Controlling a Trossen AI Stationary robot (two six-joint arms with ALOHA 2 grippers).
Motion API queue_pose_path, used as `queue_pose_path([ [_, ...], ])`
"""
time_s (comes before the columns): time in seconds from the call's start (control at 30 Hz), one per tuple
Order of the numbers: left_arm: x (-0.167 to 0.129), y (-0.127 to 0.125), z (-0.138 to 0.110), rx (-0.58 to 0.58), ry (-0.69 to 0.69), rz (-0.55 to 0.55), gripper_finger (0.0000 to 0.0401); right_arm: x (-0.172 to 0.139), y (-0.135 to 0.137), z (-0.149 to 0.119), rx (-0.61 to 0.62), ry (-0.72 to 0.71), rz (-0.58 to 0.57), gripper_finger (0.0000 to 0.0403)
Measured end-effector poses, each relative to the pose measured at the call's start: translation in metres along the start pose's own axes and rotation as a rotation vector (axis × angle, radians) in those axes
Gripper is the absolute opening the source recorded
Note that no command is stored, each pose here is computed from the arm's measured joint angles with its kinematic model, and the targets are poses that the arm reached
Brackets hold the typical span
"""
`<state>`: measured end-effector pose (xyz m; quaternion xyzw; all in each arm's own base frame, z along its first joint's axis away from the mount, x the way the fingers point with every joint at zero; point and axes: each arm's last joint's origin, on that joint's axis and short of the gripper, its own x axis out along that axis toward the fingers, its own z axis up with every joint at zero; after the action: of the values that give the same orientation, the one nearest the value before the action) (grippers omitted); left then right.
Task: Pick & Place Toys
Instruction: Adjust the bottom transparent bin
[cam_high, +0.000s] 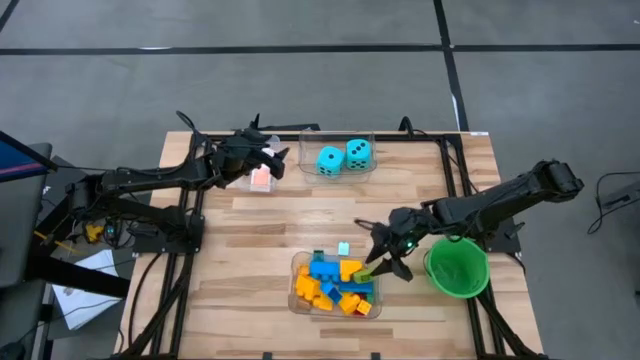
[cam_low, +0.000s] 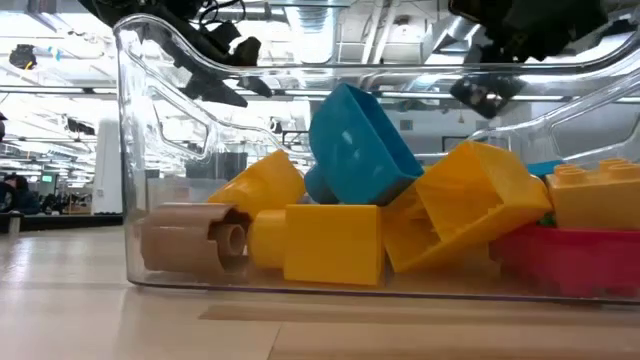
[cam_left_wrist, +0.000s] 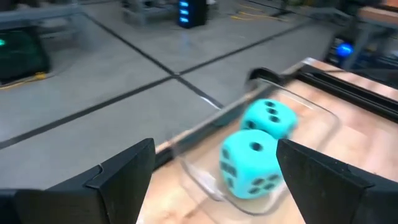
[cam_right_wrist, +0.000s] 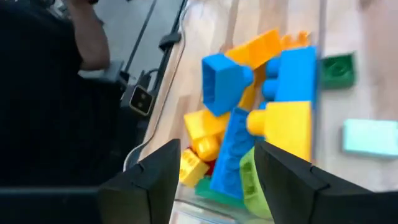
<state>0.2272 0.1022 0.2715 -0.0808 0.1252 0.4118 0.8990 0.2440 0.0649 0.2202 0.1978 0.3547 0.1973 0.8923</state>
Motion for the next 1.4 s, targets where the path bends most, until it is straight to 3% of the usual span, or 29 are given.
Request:
queue_pose_path([
  [0.27,0.0,-0.002,0.0,0.009,0.005,-0.066,0.0331,-0.024,0.009,0.005,-0.054,-0.09,-0.035,0.0196],
  [0.47,0.008,-0.014,-0.017,0.07,0.177,-0.37,0.0322,-0.028,-0.001,-0.001,-0.024,-0.084,-0.274,0.0189],
  [0.53,0.011,-0.019,-0.029,0.113,0.264,-0.427,0.0309,-0.028,-0.005,-0.003,0.002,-0.073,-0.325,0.0186],
  [0.73,0.02,-0.042,-0.065,0.242,0.452,-0.581,0.0227,-0.028,-0.009,-0.006,0.03,-0.044,-0.371,0.0173],
  [0.83,0.018,-0.057,-0.078,0.266,0.505,-0.676,0.0149,-0.028,-0.01,-0.007,0.031,-0.035,-0.374,0.0163],
  [0.97,0.014,-0.072,-0.091,0.275,0.556,-0.712,0.0027,-0.028,-0.011,-0.009,0.033,-0.006,-0.386,0.0143],
  [1.13,0.017,-0.089,-0.102,0.265,0.54,-0.7,0.001,-0.029,-0.011,-0.01,0.027,-0.001,-0.387,0.0123],
  [1.4,0.0,-0.117,-0.125,0.307,0.606,-0.847,0.0001,-0.027,-0.006,-0.012,0.023,0.011,-0.374,0.0118],
])
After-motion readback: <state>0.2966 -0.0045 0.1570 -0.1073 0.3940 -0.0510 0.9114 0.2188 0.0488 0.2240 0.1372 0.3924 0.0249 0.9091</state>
